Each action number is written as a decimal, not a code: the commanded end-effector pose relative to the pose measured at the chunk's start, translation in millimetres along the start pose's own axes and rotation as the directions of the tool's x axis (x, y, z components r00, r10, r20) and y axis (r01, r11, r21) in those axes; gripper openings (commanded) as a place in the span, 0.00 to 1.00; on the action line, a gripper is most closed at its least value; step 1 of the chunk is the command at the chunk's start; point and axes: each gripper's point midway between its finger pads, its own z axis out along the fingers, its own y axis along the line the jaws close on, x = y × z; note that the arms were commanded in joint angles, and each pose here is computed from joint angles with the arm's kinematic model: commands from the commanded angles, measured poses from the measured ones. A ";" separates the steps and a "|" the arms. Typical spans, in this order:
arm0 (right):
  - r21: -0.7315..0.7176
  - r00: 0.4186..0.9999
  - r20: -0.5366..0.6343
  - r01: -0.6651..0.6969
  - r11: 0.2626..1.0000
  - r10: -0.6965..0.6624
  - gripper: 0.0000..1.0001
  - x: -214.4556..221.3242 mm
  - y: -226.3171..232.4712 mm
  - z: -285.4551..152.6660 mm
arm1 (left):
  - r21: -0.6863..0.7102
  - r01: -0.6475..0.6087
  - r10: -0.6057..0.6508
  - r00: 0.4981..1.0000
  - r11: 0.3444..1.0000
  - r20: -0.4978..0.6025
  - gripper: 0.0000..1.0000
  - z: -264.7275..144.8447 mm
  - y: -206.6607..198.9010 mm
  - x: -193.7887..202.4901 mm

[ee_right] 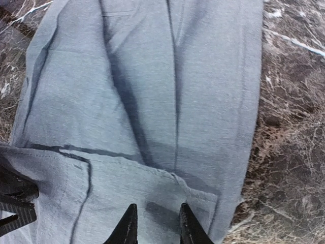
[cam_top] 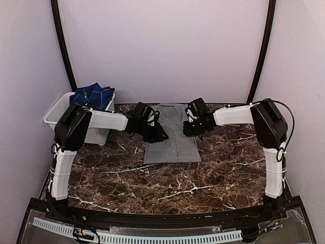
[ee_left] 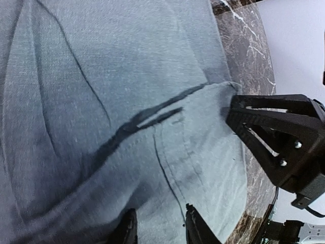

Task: Fold and stack the long sleeve shirts
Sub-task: Adjust the 2/3-rectangle-folded shirt at the center of the board.

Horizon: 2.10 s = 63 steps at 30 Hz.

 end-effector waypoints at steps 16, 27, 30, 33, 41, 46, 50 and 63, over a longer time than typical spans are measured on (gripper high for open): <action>0.031 0.997 0.021 -0.077 0.997 0.076 0.27 -4.6 -43.5 -26.2 | -0.044 -0.065 0.069 0.994 0.997 0.087 0.40 -30.3 -22.5 -29.8; -0.021 0.995 0.074 0.065 0.998 -0.063 0.33 -18.6 32.7 -51.9 | -0.173 -0.038 0.057 0.993 0.984 0.104 0.34 -50.3 11.8 -15.7; -0.032 0.995 0.046 0.095 0.995 -0.094 0.33 -9.4 51.0 -39.0 | -0.191 -0.031 0.055 0.991 0.981 0.120 0.33 -50.6 18.0 -18.8; -0.041 0.993 0.031 0.113 0.993 -0.112 0.33 -6.7 61.3 -27.3 | -0.182 -0.031 0.053 0.991 0.983 0.119 0.32 -43.1 23.0 -23.7; 0.020 0.993 -0.029 0.118 0.993 -0.117 0.33 9.7 51.0 3.3 | -0.194 -0.028 0.041 0.997 0.981 0.061 0.29 -10.0 44.1 -29.7; 0.076 0.991 -0.082 0.113 0.991 -0.107 0.32 33.3 34.3 14.6 | -0.207 -0.043 0.055 0.997 0.977 0.053 0.29 -5.2 43.1 -39.2; 0.104 0.988 -0.119 0.113 0.988 -0.101 0.32 50.5 24.2 18.8 | -0.221 -0.069 0.085 0.994 0.973 0.064 0.30 -17.3 31.2 -50.8; 0.000 0.998 -0.039 0.050 0.999 -0.050 0.35 24.5 34.6 -33.7 | -0.164 -0.039 0.047 0.998 0.986 0.046 0.41 -88.2 11.4 1.8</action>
